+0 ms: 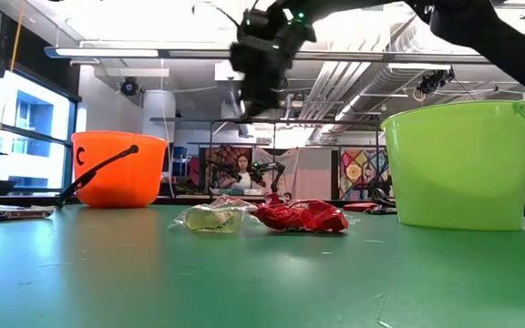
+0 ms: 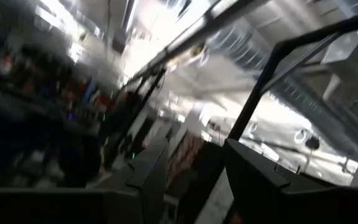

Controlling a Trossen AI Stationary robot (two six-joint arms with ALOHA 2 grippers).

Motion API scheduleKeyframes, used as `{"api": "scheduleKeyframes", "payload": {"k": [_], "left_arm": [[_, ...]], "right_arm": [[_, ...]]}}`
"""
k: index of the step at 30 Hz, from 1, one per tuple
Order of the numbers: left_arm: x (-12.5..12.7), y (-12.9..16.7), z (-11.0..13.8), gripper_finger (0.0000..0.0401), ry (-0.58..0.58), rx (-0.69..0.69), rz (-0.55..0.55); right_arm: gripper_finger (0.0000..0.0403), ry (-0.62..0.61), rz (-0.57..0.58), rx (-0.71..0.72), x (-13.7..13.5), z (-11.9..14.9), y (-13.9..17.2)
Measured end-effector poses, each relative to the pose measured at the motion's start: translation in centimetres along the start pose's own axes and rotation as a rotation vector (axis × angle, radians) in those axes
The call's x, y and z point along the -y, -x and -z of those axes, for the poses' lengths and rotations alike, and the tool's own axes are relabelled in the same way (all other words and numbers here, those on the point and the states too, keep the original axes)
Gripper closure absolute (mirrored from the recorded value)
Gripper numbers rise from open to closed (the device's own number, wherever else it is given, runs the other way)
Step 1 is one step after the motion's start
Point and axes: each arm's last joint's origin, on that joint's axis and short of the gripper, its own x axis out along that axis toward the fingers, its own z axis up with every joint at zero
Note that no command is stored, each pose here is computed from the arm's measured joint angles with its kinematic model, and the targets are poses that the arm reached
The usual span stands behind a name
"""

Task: Sort candy by brand, put in halloween buckets
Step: Put the orange gummy into the orange bucket

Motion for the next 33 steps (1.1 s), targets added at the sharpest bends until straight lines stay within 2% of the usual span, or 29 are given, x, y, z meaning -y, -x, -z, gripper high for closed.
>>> {"api": "scheduleKeyframes", "payload": {"k": [3,5,8,12,16,20,22,25,28,33], "left_arm": [[-0.3,-0.1,0.9,0.0255,0.046,-0.086,-0.023],[-0.4,-0.1,1.5,0.0255,0.077,-0.15,-0.024],[-0.5,-0.2,2.6,0.0255,0.117,-0.242,-0.041],[-0.7,-0.1,4.4,0.0255,0.133,-0.379,-0.1],[-1.1,0.4,6.2,0.0255,0.098,-0.485,-0.224],[-1.8,0.9,8.1,0.0255,-0.006,-0.588,-0.417],[-2.3,0.8,9.3,0.0255,-0.084,-0.664,-0.442],[-2.9,0.2,11.2,0.0255,-0.196,-0.781,-0.367],[-3.4,-0.8,12.9,0.0255,-0.283,-0.935,-0.303],[-4.7,-2.0,15.2,0.0247,-0.508,-1.315,-0.219]], "right_arm": [[0.0114,0.016,-0.025,-0.155,-0.7,1.5,0.2],[0.0114,0.021,-0.036,-0.211,-1.1,2.1,0.5],[0.0114,0.037,-0.025,-0.178,-1.8,2.1,2.1],[0.0114,0.038,0.064,-0.108,-2.8,2.3,5.5],[0.0114,0.009,0.123,-0.05,-3.9,2.7,8.4],[0.0114,0.006,0.187,-0.006,-6.0,3.8,11.8],[0.0114,0.004,0.226,0.007,-6.9,4.6,13.0],[0.0114,-0.039,0.277,0.021,-8.2,6.7,14.2],[0.0114,-0.119,0.319,0.065,-9.2,10.0,14.6],[0.0114,-0.322,0.298,0.154,-11.0,16.6,12.8]]}}
